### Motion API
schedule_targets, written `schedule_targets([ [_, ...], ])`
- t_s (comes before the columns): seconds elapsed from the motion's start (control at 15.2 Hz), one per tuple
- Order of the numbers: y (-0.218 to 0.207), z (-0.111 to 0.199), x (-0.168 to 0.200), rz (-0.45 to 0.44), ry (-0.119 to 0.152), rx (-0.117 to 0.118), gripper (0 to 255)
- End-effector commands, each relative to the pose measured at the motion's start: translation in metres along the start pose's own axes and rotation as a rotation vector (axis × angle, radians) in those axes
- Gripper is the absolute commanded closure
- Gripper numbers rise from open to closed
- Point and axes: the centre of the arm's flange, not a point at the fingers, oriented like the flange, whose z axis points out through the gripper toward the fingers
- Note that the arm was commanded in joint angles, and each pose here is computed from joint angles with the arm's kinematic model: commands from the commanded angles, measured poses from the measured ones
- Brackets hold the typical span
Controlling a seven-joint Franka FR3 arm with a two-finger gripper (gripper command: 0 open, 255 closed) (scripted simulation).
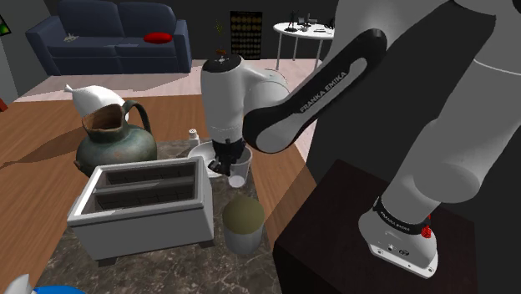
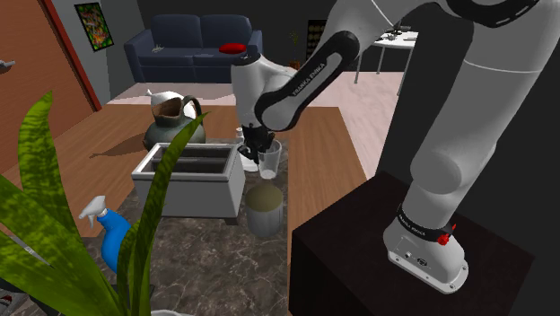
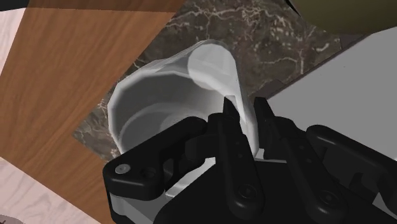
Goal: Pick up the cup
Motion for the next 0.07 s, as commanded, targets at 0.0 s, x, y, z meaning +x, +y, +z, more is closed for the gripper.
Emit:
schedule_targets([
  [0.0, 0.0001, -0.0032, 0.0003, 0.0, 0.0, 0.0, 255],
])
